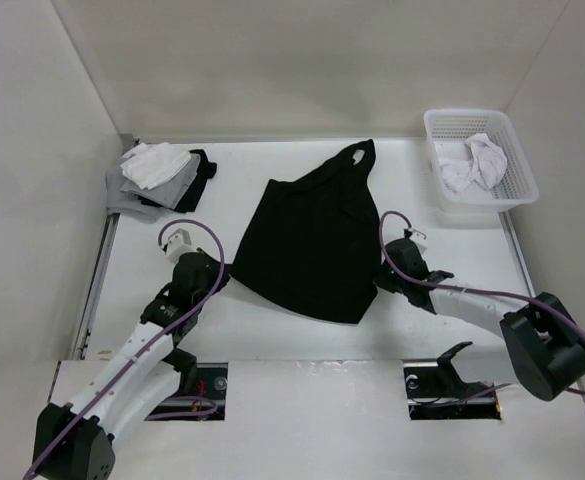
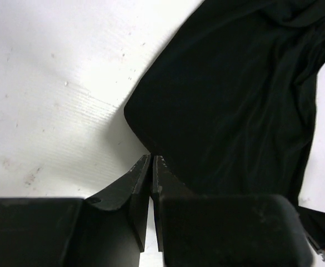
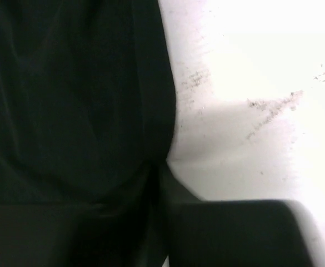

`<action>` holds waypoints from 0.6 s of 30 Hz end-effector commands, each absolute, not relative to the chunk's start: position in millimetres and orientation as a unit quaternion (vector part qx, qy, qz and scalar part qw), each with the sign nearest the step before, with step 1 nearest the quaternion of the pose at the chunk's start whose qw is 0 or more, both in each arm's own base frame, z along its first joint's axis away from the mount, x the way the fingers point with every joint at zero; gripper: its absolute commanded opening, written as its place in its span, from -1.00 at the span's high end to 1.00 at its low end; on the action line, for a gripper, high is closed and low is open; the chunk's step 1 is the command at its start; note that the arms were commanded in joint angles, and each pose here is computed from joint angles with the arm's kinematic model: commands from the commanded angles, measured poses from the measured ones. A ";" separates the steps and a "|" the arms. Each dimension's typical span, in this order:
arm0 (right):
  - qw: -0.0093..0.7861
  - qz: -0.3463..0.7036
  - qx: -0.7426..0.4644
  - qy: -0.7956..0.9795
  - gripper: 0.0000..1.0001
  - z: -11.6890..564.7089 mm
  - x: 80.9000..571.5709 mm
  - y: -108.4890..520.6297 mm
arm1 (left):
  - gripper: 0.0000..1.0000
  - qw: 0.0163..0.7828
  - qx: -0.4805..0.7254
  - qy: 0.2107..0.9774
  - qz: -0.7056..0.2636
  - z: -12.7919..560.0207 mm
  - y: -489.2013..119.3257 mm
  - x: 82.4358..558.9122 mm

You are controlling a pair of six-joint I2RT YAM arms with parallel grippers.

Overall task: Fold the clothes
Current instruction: Flatten the tank top out

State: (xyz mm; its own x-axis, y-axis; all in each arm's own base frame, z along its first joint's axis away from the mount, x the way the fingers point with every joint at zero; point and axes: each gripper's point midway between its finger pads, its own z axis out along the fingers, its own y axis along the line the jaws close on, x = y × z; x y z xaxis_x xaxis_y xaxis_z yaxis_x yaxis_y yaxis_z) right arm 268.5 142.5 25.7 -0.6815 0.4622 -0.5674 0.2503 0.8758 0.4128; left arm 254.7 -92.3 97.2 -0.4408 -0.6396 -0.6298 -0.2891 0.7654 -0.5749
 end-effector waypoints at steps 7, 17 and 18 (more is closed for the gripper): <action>0.398 0.203 0.149 0.882 0.98 124.7 226.4 169.6 | 0.90 0.525 -0.270 0.772 -0.234 154.3 -80.2 273.3; 0.385 0.236 0.096 0.887 0.90 155.3 206.9 184.0 | 0.89 0.532 -0.288 0.763 -0.228 162.1 -68.4 284.2; 0.382 0.235 0.098 0.888 0.90 146.4 219.2 184.1 | 0.89 0.532 -0.288 0.763 -0.228 161.3 -68.3 284.0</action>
State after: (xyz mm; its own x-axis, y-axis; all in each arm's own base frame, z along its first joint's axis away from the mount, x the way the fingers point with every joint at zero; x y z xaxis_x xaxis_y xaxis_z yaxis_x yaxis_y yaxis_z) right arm 205.7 192.7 188.4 -0.6375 0.4192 -0.6464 -0.0473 0.8162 0.5759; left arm 273.2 -63.7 131.4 -0.3141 -0.6761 -0.6665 -0.2655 0.7366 -0.6220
